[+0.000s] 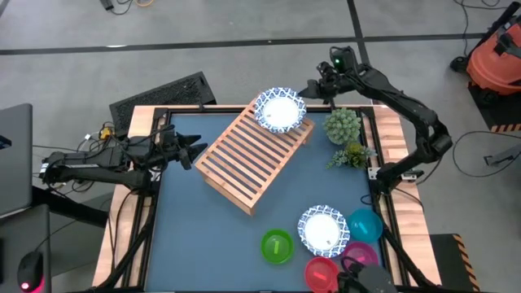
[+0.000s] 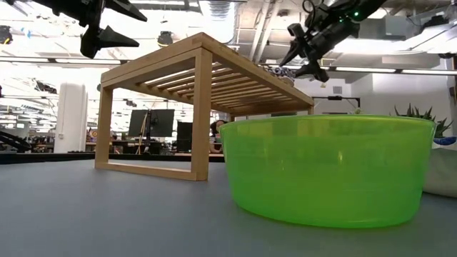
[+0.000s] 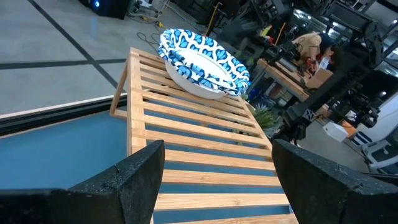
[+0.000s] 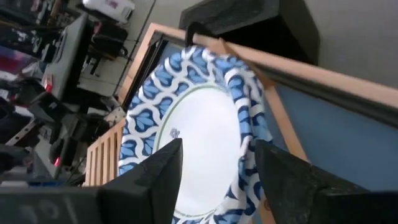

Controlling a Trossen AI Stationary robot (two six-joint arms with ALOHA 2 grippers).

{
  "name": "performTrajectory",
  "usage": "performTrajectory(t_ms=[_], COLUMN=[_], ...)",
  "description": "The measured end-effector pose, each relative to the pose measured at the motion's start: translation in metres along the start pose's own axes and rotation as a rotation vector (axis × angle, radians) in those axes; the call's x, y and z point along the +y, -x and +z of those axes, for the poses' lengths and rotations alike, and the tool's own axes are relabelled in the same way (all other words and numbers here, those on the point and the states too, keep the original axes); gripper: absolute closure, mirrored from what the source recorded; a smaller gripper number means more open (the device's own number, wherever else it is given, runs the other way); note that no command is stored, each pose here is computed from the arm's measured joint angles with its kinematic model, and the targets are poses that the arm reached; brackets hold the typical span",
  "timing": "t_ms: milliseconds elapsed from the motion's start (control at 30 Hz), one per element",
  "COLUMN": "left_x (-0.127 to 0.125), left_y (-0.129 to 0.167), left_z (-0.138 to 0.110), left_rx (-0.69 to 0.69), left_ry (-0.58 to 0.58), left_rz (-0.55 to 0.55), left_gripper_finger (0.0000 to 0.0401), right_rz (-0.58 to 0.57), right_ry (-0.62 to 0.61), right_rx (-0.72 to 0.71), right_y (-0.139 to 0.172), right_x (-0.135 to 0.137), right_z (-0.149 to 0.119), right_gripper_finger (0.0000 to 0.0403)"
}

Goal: Place and stack bowls onto a shelf
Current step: Stack the white patterned bowl on top of the white patterned bowls on the shelf

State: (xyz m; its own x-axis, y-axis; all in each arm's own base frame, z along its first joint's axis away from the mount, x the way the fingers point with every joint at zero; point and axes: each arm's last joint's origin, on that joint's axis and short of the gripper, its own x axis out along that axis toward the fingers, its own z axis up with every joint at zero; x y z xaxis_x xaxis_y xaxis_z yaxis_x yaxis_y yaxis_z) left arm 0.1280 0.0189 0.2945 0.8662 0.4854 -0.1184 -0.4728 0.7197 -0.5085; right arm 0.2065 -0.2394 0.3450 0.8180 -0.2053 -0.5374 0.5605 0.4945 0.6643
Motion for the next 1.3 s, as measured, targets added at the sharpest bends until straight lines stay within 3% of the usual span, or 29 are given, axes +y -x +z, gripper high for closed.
performTrajectory(t_ms=[233,367,567,800,1067,1300], left_x=[0.0,0.0,0.0,0.0,0.0,0.0], left_y=[0.0,0.0,0.0,0.0,0.0,0.0], left_z=[0.0,0.0,0.0,0.0,0.0,0.0], left_rx=[0.0,0.0,0.0,0.001,0.001,0.004], left_ry=[0.001,0.001,-0.007,-0.009,-0.01,-0.011], left_rz=[0.0,0.0,0.0,0.0,0.0,0.002], left_gripper_finger=[0.012,0.012,0.012,0.012,0.012,0.012], right_rz=[-0.142,-0.193,-0.299,-0.234,-0.219,-0.179], right_ry=[0.062,0.065,0.166,0.31,0.453,0.552], right_rx=[-0.03,0.088,0.383,0.594,0.775,0.851], right_y=[0.027,0.043,0.05,0.045,0.026,0.003], right_x=[0.002,0.008,0.034,0.064,0.062,0.053], right_z=[-0.009,-0.03,-0.089,-0.171,-0.25,-0.294], right_gripper_finger=[0.0191,0.0194,0.0194,0.0194,0.0194,0.0194])
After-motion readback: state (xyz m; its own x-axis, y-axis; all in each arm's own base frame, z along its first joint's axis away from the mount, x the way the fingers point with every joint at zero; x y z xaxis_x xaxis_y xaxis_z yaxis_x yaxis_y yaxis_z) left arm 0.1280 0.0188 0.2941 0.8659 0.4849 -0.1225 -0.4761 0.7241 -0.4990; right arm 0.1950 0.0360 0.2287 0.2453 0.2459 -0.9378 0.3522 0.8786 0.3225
